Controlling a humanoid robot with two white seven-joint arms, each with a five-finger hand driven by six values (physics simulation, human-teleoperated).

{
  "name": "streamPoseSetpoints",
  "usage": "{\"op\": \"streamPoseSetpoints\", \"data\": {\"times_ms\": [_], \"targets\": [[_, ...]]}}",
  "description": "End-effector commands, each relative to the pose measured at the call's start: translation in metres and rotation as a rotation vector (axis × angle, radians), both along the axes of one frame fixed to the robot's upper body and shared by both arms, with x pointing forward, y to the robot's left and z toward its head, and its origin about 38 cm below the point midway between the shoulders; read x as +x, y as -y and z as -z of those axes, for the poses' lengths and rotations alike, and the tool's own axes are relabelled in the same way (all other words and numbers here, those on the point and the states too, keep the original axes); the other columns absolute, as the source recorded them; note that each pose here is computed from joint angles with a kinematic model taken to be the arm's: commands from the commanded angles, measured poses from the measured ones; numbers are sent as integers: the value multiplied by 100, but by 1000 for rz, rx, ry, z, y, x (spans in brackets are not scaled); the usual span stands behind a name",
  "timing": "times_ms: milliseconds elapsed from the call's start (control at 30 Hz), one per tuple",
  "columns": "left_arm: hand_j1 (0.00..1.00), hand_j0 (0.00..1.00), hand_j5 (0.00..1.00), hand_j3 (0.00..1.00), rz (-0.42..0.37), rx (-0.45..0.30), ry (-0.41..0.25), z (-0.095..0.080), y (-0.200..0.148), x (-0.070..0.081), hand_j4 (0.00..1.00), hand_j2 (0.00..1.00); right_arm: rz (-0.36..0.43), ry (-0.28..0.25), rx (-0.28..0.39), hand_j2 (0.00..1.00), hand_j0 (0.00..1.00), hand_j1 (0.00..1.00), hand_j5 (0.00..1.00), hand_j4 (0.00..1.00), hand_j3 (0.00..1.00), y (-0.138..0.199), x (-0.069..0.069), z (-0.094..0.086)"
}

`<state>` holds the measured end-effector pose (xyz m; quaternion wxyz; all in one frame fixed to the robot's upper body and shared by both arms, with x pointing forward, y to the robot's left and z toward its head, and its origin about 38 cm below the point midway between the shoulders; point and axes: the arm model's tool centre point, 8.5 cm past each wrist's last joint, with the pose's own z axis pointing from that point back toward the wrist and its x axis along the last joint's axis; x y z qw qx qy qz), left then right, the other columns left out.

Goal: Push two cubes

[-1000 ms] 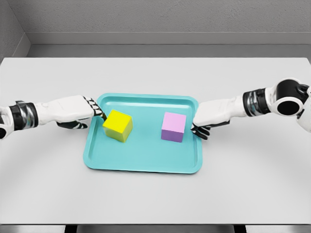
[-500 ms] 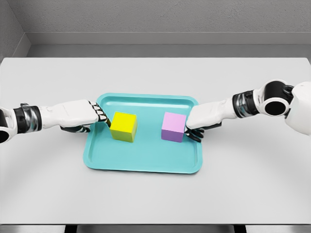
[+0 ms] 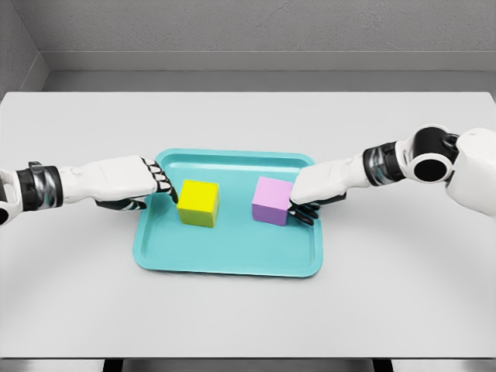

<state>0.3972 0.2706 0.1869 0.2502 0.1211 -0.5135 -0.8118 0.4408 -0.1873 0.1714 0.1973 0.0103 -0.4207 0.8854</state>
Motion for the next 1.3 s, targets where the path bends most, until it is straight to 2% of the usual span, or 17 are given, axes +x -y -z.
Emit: {"op": "streamPoseSetpoints", "data": {"times_ms": [0,300,367,500,567,700,867,967,1133,1267], "targets": [[69,69,69,69,8,-7,-6,1,3,-1,69,69,-5,-4,8,16,16,16,16,16,16,-4,0,0],[69,69,69,69,21,-1,-11,3,8,-1,69,69,-25,5,6,16,16,16,16,16,16,-14,-1,0],[63,63,63,63,16,6,-9,3,5,-1,63,63,-32,11,10,16,16,16,16,16,16,-18,0,-3],[62,62,62,62,28,35,24,-11,-1,-6,62,62,-33,11,9,16,16,16,16,16,16,-18,1,-3],[62,62,62,62,63,29,44,-17,8,-12,62,62,-2,7,-3,16,16,16,16,16,16,-10,6,1],[62,62,62,62,83,21,48,-15,18,-14,62,62,39,0,-18,16,16,16,16,16,16,1,15,5],[62,62,62,62,54,24,45,-13,12,-8,62,62,54,-12,-18,16,16,16,16,16,16,-8,23,12],[62,62,62,62,64,3,42,-11,20,-7,62,62,62,-9,-31,16,16,16,16,16,16,-12,28,17],[62,62,62,62,33,-4,29,-4,19,4,62,62,95,-10,-47,16,16,16,16,16,16,-2,34,19],[61,61,61,61,36,-18,25,-2,24,5,61,61,122,-14,-58,16,16,16,16,16,16,6,38,22]]}}
